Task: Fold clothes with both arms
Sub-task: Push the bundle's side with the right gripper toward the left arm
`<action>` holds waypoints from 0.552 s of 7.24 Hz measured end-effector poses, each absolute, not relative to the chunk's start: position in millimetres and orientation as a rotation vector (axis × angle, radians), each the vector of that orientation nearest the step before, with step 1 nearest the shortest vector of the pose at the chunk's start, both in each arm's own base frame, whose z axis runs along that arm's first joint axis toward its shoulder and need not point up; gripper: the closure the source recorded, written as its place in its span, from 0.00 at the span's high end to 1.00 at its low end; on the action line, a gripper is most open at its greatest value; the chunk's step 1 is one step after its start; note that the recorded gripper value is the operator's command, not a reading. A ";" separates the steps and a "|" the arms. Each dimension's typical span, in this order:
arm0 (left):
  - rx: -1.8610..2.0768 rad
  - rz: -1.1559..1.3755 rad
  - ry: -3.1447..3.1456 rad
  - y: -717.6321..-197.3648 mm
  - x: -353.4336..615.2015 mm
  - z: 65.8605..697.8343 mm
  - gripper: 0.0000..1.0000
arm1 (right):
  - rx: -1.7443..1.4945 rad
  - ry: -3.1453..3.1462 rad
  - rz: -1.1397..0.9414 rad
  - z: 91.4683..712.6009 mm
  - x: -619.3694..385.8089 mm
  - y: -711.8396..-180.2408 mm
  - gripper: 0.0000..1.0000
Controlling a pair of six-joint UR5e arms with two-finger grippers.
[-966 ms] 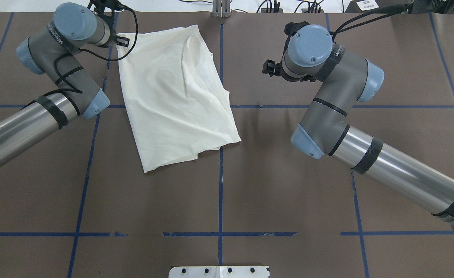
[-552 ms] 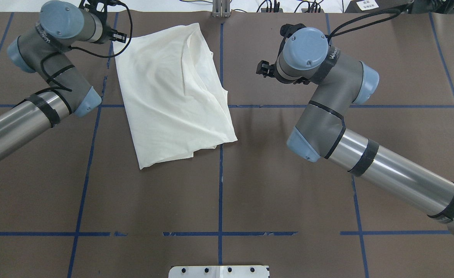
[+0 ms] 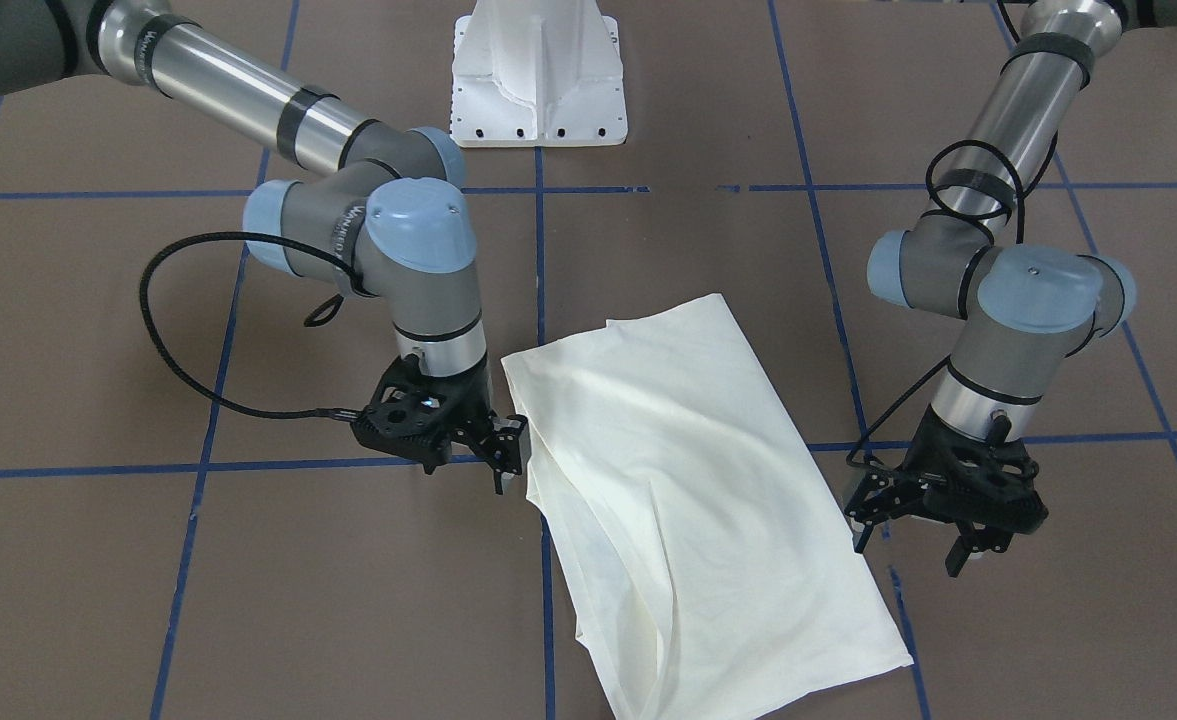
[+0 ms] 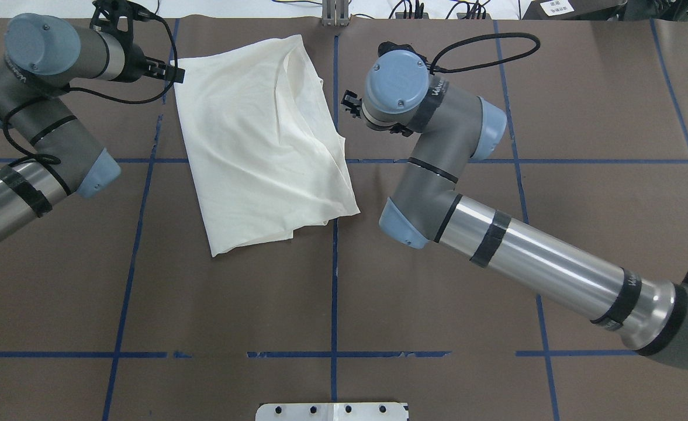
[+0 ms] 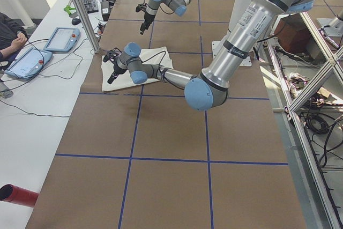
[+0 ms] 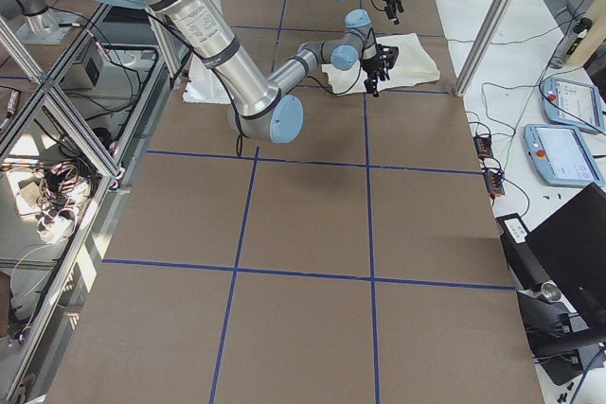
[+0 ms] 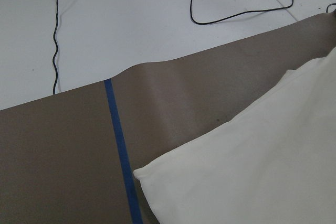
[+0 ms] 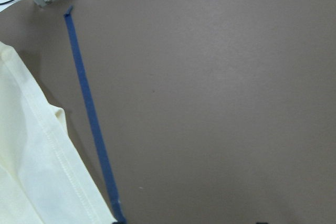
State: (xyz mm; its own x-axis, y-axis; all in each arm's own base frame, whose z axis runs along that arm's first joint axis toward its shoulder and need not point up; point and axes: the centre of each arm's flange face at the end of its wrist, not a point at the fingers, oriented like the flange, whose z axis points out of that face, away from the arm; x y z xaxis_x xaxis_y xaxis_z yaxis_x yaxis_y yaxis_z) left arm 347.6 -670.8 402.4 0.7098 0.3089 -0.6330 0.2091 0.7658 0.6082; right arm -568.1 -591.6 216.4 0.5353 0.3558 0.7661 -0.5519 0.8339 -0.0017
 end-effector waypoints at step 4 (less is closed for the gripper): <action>0.715 0.062 0.808 -667.4 347.1 401.5 1.00 | 0.266 -0.819 0.554 215.6 -635.1 -588.1 0.70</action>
State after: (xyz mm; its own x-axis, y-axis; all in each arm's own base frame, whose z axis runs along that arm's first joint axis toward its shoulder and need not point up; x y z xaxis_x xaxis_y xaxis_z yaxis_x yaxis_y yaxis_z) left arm 347.1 -667.4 401.5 0.7023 0.3128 -0.6394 0.2110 0.7664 0.6067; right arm -635.1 -588.1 215.6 0.5525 0.3629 0.7504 -0.5620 0.8270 0.0138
